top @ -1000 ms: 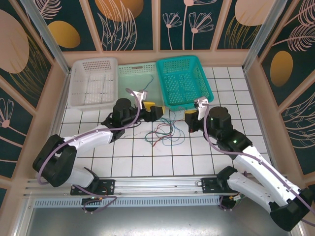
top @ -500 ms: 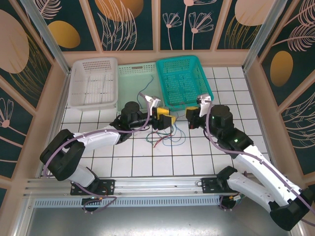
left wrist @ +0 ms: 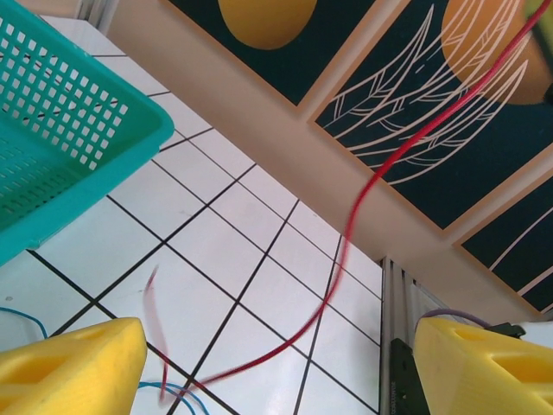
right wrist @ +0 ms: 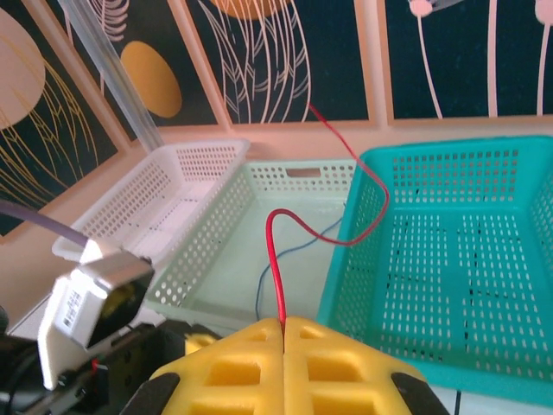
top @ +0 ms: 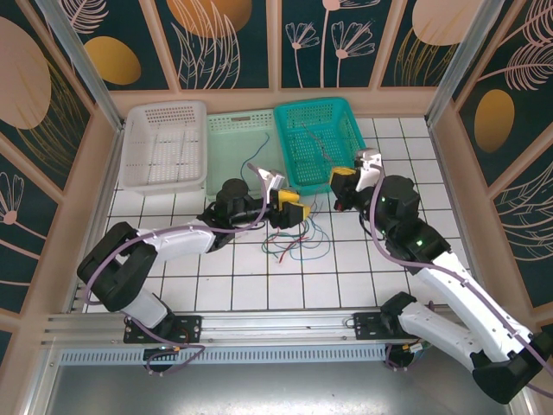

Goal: Untangle the cables

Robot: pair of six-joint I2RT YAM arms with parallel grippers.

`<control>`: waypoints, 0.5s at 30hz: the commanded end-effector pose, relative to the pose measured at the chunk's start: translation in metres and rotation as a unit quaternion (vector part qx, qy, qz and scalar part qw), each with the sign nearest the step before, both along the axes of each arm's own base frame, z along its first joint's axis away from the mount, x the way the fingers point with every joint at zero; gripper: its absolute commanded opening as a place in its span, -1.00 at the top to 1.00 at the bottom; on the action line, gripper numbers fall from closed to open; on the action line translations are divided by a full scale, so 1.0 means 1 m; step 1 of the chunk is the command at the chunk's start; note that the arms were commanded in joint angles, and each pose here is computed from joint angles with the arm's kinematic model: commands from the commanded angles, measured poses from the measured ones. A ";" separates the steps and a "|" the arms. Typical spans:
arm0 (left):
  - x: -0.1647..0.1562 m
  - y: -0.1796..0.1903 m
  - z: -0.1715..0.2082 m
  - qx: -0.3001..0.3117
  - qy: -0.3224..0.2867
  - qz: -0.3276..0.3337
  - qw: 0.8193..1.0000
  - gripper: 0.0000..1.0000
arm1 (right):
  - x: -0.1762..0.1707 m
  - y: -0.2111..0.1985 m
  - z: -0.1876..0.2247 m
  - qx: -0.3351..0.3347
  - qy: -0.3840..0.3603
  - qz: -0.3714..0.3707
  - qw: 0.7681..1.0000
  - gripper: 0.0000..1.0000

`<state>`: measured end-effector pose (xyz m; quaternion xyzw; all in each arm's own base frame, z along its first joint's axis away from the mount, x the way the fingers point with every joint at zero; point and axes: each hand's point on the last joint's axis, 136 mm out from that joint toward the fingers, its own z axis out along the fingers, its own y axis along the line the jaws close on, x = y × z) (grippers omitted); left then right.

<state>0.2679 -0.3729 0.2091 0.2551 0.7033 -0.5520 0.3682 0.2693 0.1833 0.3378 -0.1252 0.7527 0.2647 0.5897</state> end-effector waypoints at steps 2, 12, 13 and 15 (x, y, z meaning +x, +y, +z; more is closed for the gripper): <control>0.004 -0.006 0.005 -0.012 -0.010 -0.001 1.000 -0.64 | 0.006 -0.001 0.034 0.009 -0.047 -0.007 0.999 1.00; 0.010 0.004 0.001 0.004 -0.020 0.035 0.999 -0.71 | 0.058 -0.021 0.045 -0.052 -0.046 -0.073 0.995 1.00; 0.009 0.005 0.000 0.006 -0.020 0.038 0.999 -0.72 | 0.066 -0.024 0.045 -0.059 -0.046 -0.079 0.994 1.00; 0.009 0.009 0.000 0.007 -0.023 0.047 0.999 -0.75 | 0.083 -0.027 0.043 -0.071 -0.047 -0.083 0.993 1.00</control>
